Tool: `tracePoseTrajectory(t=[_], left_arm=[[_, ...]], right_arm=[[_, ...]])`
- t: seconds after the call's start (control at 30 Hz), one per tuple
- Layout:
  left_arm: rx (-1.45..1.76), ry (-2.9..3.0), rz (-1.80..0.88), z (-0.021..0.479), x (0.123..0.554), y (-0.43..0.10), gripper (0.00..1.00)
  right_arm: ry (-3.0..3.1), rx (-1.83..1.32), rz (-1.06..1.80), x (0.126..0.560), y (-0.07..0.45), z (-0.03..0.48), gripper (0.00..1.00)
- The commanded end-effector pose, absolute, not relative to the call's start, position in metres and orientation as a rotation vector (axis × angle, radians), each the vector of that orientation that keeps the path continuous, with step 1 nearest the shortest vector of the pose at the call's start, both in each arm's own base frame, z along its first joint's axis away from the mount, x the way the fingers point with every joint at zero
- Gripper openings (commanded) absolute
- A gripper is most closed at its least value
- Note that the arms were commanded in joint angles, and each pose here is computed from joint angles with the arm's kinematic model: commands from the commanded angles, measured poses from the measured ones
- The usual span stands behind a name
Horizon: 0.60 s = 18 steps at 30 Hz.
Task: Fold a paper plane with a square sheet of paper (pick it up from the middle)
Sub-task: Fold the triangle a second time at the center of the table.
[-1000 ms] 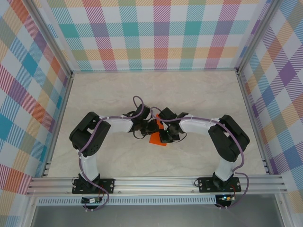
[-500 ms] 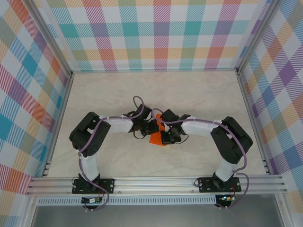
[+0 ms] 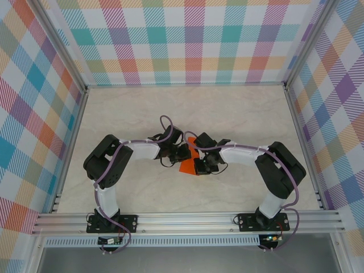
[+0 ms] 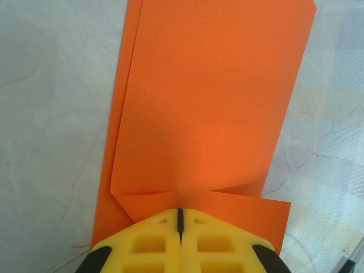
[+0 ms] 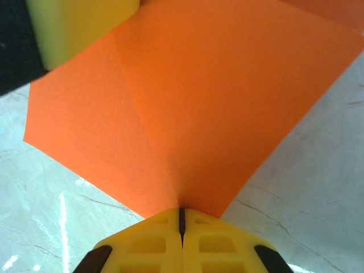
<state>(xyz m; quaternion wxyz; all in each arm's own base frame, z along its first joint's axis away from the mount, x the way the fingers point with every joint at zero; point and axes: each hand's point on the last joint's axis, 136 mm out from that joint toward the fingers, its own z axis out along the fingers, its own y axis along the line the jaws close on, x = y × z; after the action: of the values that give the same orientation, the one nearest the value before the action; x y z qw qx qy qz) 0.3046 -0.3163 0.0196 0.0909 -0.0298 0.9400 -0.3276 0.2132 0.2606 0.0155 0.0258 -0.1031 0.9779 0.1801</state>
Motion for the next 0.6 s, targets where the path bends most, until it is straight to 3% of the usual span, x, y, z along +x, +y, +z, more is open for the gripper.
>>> tracePoseTrajectory(t=[0.0, 0.13, 0.57], left_arm=[[-0.149, 2.942, -0.738, -0.023, 0.281, -0.284, 0.01], [-0.146, 2.94, -0.749, -0.022, 0.281, -0.285, 0.01], [-0.145, 2.934, -0.769, -0.02, 0.281, -0.287, 0.01]], right_arm=[[3.033, -0.298, 0.559, 0.208, 0.258, 0.027, 0.05], [2.97, -0.274, 0.597, 0.219, 0.265, 0.043, 0.05], [2.984, -0.204, 0.572, 0.238, 0.274, 0.025, 0.05]])
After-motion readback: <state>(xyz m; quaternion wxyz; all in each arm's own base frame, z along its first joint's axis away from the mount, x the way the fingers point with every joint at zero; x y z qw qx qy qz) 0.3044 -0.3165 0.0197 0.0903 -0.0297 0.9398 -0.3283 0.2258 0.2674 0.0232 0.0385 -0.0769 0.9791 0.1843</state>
